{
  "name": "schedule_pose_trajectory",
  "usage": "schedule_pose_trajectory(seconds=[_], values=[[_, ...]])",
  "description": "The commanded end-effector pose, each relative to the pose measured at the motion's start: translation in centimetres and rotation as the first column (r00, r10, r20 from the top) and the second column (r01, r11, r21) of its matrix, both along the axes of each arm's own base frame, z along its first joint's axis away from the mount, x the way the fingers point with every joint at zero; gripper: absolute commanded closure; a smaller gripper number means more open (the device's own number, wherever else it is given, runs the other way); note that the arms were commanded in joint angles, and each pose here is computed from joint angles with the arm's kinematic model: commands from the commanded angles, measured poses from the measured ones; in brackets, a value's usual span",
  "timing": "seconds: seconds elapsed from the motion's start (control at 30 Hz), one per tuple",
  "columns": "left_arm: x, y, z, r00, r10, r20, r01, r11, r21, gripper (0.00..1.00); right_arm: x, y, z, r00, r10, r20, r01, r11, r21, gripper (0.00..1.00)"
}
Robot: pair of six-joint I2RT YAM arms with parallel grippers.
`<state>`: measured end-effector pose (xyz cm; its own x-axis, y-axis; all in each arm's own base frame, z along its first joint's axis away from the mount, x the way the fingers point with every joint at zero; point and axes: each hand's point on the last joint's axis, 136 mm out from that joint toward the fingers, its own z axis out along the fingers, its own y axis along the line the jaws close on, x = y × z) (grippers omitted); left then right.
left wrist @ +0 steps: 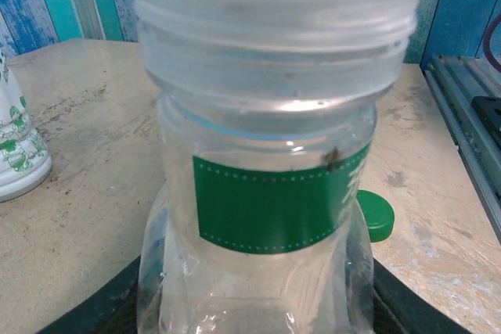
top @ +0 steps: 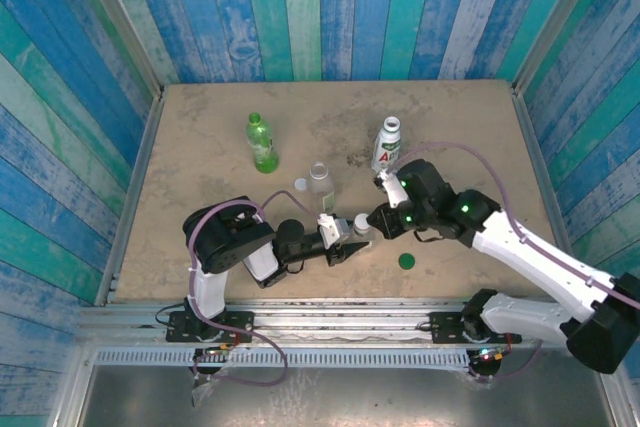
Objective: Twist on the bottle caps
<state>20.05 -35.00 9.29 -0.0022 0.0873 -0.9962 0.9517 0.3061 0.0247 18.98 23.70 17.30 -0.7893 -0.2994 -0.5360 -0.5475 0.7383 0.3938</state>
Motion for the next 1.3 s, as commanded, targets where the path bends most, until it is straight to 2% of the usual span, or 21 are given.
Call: schedule_pose_trajectory(seconds=[0.0,0.3,0.4,0.53,0.67,0.87,1.03,1.1,1.13,1.27], values=[[0.4,-0.3,1.5,1.000,0.011,0.021,-0.010,0.999,-0.030,0.47,-3.7,0.2,-1.8,0.987,0.095,-0.129,-0.094,0.995,0.012,0.84],[0.3,-0.1,1.3,1.000,0.010,0.024,-0.009,1.000,-0.022,0.47,0.3,-1.0,2.4,0.995,-0.042,0.093,0.041,0.999,0.010,0.68],[0.3,-0.2,1.4,1.000,0.010,0.024,-0.009,1.000,-0.023,0.47,1.7,-0.5,2.9,0.992,-0.059,0.112,0.058,0.998,0.016,0.68],[0.4,-0.2,1.4,1.000,0.014,0.028,-0.013,1.000,-0.025,0.47,2.7,0.4,2.3,0.997,-0.033,0.070,0.033,0.999,0.006,0.71],[0.4,-0.2,1.5,1.000,0.013,0.027,-0.013,1.000,-0.027,0.47,1.7,0.7,0.5,1.000,0.004,-0.003,-0.004,1.000,-0.002,0.74],[0.4,-0.3,1.6,1.000,0.010,0.024,-0.010,0.999,-0.031,0.48,-1.9,0.3,-1.4,0.992,0.065,-0.110,-0.060,0.997,0.048,0.80],[0.4,-0.2,1.8,1.000,0.012,0.027,-0.011,0.999,-0.033,0.48,-3.6,0.0,-1.1,0.990,0.090,-0.105,-0.080,0.992,0.095,0.83],[0.4,-0.2,1.8,1.000,0.011,0.029,-0.010,0.999,-0.033,0.48,-3.2,-0.3,-0.2,0.995,0.083,-0.054,-0.079,0.993,0.082,0.80],[0.4,-0.2,1.9,0.999,0.011,0.031,-0.010,0.999,-0.033,0.48,-2.8,-0.6,0.4,0.997,0.079,-0.015,-0.078,0.995,0.067,0.75],[-0.2,0.3,2.7,0.999,0.004,0.045,-0.002,0.999,-0.041,0.48,-1.8,-1.1,3.1,0.979,0.145,0.140,-0.147,0.989,0.002,0.50]])
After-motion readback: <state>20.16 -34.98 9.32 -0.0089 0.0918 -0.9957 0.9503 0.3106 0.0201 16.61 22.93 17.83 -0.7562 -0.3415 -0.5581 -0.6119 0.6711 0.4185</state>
